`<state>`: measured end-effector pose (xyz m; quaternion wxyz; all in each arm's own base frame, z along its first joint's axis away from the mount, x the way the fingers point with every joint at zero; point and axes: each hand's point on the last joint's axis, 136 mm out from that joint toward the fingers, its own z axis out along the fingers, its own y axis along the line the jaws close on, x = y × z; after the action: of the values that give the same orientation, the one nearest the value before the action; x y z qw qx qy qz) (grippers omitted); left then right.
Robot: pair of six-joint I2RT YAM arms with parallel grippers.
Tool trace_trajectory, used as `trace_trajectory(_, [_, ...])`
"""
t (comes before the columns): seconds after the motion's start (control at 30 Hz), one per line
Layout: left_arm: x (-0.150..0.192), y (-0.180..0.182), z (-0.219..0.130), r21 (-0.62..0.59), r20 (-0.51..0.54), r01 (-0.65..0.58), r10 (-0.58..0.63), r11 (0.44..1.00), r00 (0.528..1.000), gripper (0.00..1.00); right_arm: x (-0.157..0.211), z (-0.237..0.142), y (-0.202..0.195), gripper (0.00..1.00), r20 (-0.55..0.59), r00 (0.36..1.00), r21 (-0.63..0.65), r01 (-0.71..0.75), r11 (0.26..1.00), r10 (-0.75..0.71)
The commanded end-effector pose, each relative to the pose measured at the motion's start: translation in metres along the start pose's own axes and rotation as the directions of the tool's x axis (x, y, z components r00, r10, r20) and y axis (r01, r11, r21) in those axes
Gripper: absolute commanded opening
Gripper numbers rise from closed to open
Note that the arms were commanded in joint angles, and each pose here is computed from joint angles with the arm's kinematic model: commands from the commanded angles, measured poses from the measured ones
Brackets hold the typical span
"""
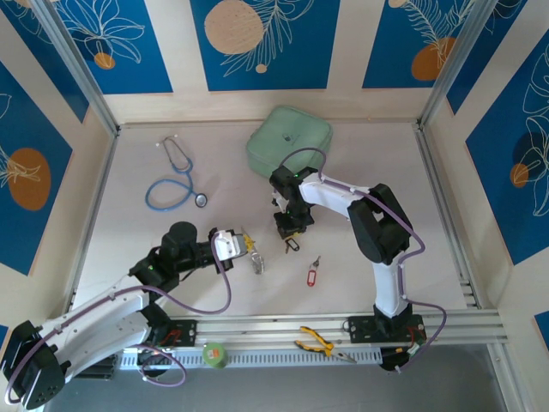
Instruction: Put the keys on the keyring
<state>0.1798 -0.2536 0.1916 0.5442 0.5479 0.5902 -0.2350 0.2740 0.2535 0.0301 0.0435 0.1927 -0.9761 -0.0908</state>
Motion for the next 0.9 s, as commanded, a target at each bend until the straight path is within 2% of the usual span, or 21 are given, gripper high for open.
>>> trace_trajectory(0.0, [-0.004, -0.0024, -0.001, 0.006, 0.015, -0.02, 0.02, 1.0, 1.0, 0.0, -0.0065, 0.0001, 0.0033, 0.22, 0.0, 1.0, -0.022, -0.02, 1.0, 0.02])
trace_trajectory(0.63, [-0.0042, -0.0025, -0.0018, 0.005, 0.014, -0.025, 0.025, 1.0, 1.0, 0.0, -0.0067, 0.0057, -0.0013, 0.19, -0.014, 0.999, 0.003, -0.029, 1.0, 0.029])
trace_trajectory(0.87, [-0.004, -0.0021, -0.0021, 0.002, 0.012, -0.025, 0.025, 1.0, 1.0, 0.0, -0.0074, 0.0043, -0.0018, 0.12, -0.011, 1.0, 0.015, -0.026, 1.0, 0.026])
